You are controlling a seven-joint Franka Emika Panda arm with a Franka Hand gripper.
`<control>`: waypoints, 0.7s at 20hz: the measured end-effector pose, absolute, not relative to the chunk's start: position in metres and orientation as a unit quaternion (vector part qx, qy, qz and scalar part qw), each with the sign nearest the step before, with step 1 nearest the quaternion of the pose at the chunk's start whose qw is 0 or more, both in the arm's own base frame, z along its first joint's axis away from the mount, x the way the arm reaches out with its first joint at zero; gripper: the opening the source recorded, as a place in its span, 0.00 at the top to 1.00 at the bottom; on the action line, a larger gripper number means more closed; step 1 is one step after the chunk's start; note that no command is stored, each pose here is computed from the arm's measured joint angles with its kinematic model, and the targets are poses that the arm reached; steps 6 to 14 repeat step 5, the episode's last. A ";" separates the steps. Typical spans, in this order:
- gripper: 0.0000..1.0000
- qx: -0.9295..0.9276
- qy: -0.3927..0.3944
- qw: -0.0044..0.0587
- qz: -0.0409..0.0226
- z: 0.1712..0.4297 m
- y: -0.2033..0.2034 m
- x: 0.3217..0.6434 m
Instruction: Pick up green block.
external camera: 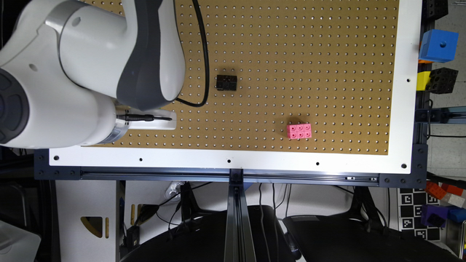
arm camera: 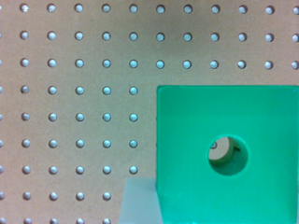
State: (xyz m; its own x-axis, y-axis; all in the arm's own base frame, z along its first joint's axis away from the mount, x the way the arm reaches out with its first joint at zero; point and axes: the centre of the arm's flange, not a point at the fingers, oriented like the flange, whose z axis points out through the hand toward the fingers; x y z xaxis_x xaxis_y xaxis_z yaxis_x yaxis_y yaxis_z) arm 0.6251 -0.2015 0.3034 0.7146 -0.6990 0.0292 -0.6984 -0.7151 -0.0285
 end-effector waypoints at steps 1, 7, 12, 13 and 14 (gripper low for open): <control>1.00 -0.926 0.377 0.008 -0.019 0.306 -0.201 0.625; 1.00 -0.926 0.377 0.007 -0.020 0.311 -0.201 0.624; 1.00 -0.926 0.377 0.007 -0.020 0.311 -0.201 0.624; 1.00 -0.926 0.377 0.007 -0.020 0.311 -0.201 0.624; 1.00 -0.926 0.377 0.007 -0.020 0.311 -0.201 0.624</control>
